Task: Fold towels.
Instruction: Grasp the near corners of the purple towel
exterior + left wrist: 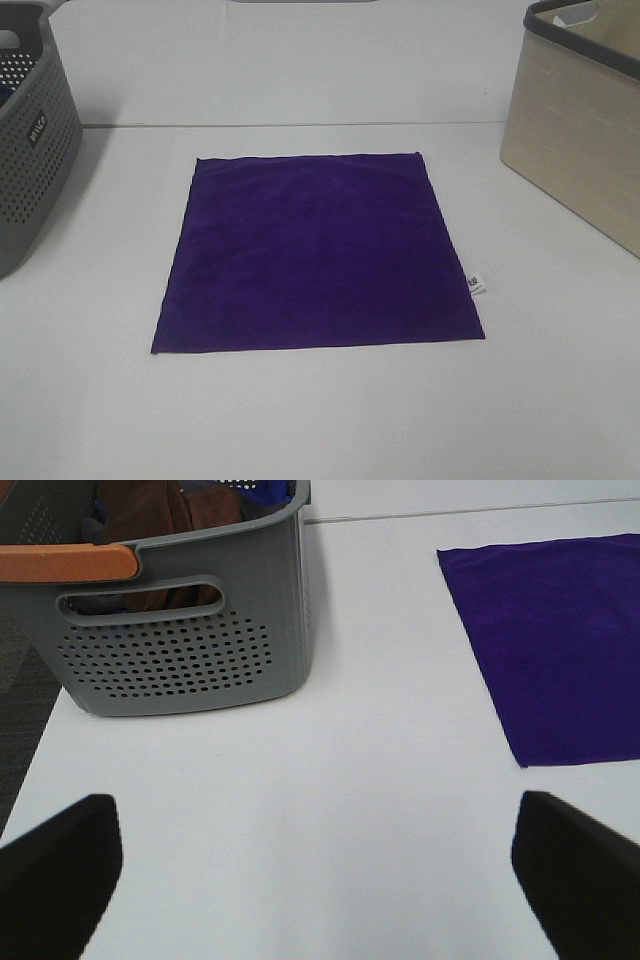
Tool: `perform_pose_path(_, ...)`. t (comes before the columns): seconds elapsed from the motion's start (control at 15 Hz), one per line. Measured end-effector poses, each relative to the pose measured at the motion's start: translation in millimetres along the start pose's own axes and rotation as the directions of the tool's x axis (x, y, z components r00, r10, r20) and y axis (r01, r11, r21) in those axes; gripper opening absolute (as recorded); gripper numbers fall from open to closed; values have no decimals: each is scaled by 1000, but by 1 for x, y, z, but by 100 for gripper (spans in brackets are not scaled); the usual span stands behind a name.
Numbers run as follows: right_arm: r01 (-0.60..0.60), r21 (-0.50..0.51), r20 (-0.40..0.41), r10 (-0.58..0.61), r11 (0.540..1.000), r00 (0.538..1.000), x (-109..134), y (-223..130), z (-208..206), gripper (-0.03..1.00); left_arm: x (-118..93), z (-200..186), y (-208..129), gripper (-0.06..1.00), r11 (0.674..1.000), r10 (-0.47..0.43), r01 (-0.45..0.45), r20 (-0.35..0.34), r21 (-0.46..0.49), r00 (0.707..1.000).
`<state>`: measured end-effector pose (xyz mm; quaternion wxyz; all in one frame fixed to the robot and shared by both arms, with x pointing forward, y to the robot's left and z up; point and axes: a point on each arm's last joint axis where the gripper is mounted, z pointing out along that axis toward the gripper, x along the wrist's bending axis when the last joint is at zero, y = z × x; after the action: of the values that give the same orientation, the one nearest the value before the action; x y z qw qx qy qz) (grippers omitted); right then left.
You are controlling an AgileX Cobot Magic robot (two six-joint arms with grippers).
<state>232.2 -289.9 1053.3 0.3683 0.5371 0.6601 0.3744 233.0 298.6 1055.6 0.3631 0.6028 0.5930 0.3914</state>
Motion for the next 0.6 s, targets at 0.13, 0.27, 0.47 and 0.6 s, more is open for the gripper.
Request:
perform_pose_path(0.13, 0, 0, 0, 0, 1000, 1000, 0, 0, 0, 98, 0, 0, 0, 99, 1000, 0, 0, 0, 0, 1000)
perform_pose_path(0.27, 0, 0, 0, 0, 1000, 1000, 0, 0, 0, 98, 0, 0, 0, 99, 1000, 0, 0, 0, 0, 1000)
perform_pose_path(0.47, 0, 0, 0, 0, 1000, 1000, 0, 0, 0, 98, 0, 0, 0, 99, 1000, 0, 0, 0, 0, 1000)
perform_pose_path(0.6, 0, 0, 0, 0, 1000, 1000, 0, 0, 0, 98, 0, 0, 0, 99, 1000, 0, 0, 0, 0, 1000)
